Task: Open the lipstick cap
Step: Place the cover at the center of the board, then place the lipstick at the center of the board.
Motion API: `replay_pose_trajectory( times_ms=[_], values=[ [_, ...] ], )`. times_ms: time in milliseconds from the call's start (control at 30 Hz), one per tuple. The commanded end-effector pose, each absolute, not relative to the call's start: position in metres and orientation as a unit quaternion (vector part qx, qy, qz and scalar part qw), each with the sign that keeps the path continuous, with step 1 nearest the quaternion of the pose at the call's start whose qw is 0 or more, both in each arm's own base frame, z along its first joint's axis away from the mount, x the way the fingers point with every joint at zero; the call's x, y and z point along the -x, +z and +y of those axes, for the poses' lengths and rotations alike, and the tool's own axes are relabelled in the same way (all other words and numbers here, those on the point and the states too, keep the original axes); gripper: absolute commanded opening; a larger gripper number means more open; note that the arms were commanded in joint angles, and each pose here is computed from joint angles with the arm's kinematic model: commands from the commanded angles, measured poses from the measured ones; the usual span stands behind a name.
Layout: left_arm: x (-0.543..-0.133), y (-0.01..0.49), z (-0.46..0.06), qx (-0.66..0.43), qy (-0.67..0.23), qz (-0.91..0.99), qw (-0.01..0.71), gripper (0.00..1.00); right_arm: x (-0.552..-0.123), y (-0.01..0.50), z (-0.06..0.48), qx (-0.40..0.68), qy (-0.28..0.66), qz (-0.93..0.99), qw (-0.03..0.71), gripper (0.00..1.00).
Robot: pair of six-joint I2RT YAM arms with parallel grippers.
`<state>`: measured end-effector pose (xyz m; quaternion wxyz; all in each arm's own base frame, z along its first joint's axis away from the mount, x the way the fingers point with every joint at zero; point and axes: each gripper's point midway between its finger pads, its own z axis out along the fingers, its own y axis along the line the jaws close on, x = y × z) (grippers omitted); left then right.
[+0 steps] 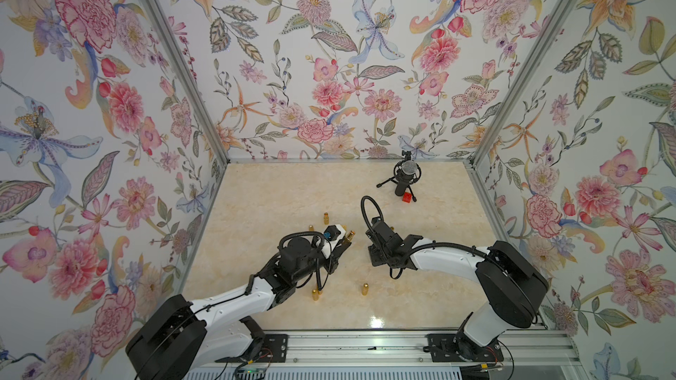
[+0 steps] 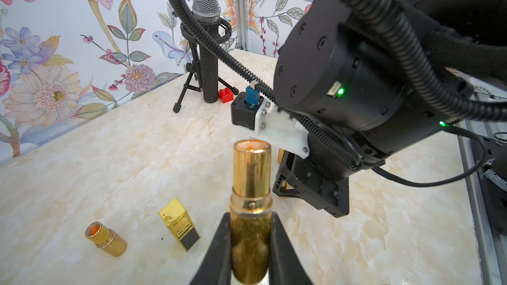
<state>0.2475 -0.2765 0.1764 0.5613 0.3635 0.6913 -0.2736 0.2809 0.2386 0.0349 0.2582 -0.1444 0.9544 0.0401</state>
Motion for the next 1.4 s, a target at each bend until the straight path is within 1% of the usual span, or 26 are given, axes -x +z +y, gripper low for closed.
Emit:
replay_pose_trajectory(
  times_ms=[0,233,367,467,600,700,867,1067,1167,1233,1367],
  values=[
    [-0.251,0.18,-0.276,-0.352,-0.272,0.69,0.57,0.08,-0.284,0.028,0.234,0.144,0.026,0.955,0.259,0.22],
    [-0.252,0.18,-0.277,-0.354,-0.271,0.691,0.57,0.08,-0.284,0.025,0.233,0.143,0.023,0.956,0.256,0.26],
    [-0.252,0.18,-0.277,-0.356,-0.27,0.69,0.57,0.09,-0.285,0.029,0.233,0.143,0.025,0.955,0.259,0.33],
    [-0.252,0.182,-0.277,-0.356,-0.27,0.689,0.57,0.08,-0.286,0.04,0.235,0.143,0.032,0.952,0.267,0.41],
    [-0.252,0.183,-0.278,-0.356,-0.269,0.688,0.572,0.08,-0.286,0.067,0.24,0.139,0.055,0.949,0.277,0.43],
    [-0.253,0.186,-0.278,-0.356,-0.269,0.685,0.576,0.08,-0.284,0.098,0.244,0.128,0.102,0.945,0.283,0.46],
    [-0.258,0.193,-0.283,-0.354,-0.274,0.677,0.584,0.09,-0.275,0.159,0.256,0.109,0.233,0.925,0.28,0.48],
    [-0.269,0.201,-0.291,-0.341,-0.277,0.671,0.597,0.09,-0.261,0.219,0.28,0.112,0.342,0.891,0.277,0.51],
    [-0.273,0.203,-0.296,-0.341,-0.28,0.668,0.599,0.09,-0.256,0.234,0.291,0.112,0.372,0.881,0.269,0.52],
    [-0.274,0.205,-0.3,-0.343,-0.284,0.666,0.598,0.09,-0.256,0.238,0.296,0.111,0.384,0.877,0.268,0.56],
    [-0.275,0.207,-0.303,-0.345,-0.288,0.663,0.598,0.09,-0.262,0.24,0.303,0.105,0.39,0.873,0.272,0.56]
  ],
)
